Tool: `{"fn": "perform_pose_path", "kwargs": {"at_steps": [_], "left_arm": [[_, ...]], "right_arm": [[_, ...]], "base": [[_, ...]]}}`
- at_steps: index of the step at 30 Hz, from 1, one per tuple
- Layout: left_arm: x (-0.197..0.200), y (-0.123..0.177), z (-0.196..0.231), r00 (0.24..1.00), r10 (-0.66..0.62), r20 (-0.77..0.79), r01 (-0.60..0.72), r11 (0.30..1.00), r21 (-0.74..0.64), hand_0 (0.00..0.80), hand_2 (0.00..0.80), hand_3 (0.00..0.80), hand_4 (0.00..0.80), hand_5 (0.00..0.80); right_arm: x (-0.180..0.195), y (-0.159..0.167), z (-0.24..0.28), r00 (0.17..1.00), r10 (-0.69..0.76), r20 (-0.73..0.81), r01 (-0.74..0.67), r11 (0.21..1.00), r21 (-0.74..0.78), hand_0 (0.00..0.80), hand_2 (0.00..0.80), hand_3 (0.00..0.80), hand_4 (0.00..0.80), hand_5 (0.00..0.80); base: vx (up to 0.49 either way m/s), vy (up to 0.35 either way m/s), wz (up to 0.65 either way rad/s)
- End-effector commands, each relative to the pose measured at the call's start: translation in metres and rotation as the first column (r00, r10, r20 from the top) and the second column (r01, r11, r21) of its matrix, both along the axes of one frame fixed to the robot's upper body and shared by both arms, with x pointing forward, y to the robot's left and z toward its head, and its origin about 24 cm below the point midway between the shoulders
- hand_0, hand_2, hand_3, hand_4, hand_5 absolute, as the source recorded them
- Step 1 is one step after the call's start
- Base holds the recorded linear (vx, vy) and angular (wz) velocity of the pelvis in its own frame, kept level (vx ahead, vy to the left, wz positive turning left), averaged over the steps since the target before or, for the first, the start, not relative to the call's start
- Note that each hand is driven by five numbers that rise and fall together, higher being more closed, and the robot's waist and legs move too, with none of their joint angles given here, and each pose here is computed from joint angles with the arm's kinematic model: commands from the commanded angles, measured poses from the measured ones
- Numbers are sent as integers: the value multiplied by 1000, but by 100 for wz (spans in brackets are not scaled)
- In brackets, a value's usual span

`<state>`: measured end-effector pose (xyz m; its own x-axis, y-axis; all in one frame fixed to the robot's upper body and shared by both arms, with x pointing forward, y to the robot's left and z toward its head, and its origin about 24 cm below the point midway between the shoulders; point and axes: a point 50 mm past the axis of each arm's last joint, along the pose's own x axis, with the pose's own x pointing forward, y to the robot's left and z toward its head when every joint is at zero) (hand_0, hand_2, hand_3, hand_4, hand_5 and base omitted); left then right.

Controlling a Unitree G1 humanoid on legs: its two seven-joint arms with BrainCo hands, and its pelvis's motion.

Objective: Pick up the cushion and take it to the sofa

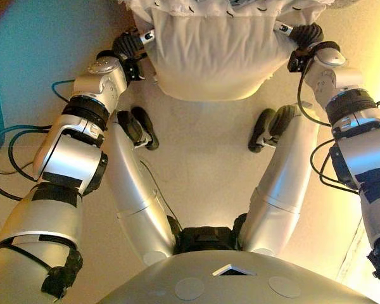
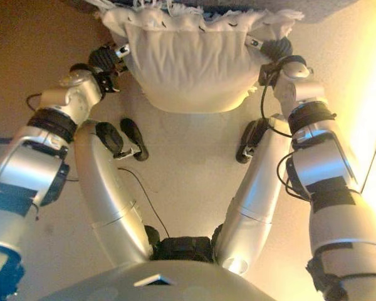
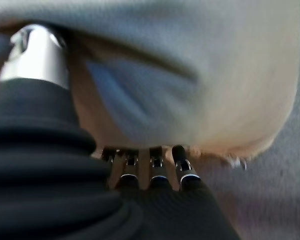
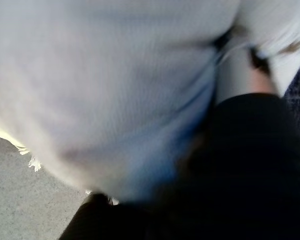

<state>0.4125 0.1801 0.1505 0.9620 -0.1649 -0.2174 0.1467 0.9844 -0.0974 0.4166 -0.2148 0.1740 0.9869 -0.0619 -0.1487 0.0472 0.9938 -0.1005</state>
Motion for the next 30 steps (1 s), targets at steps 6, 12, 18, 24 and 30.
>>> {"fn": "perform_pose_path", "kwargs": {"at_steps": [6,12,18,24,30], "left_arm": [[-3,-58,18,962,-260,88,266,961,-74,800,800,800,800,800],[-4,-54,13,960,-265,89,271,961,-59,800,800,800,800,800],[-2,-43,20,958,-239,158,253,964,-78,800,800,800,800,800],[-14,-30,-7,964,-173,203,213,958,-194,800,800,800,800,800],[-29,-24,-19,952,-134,276,197,956,-218,800,800,800,800,800]], "right_arm": [[0,63,0,979,202,33,-202,979,30,800,800,800,800,800],[-2,62,-5,983,179,31,-181,981,72,800,800,800,800,800],[-1,53,4,977,169,129,-185,975,126,800,800,800,800,800],[-19,51,-19,961,197,193,-238,947,218,800,800,800,800,800],[-41,54,-34,943,204,263,-273,927,258,800,800,800,800,800]], "base": [[11,5,-1],[2,1,-3],[-44,12,-3],[62,16,-7],[53,-1,-5]]}}
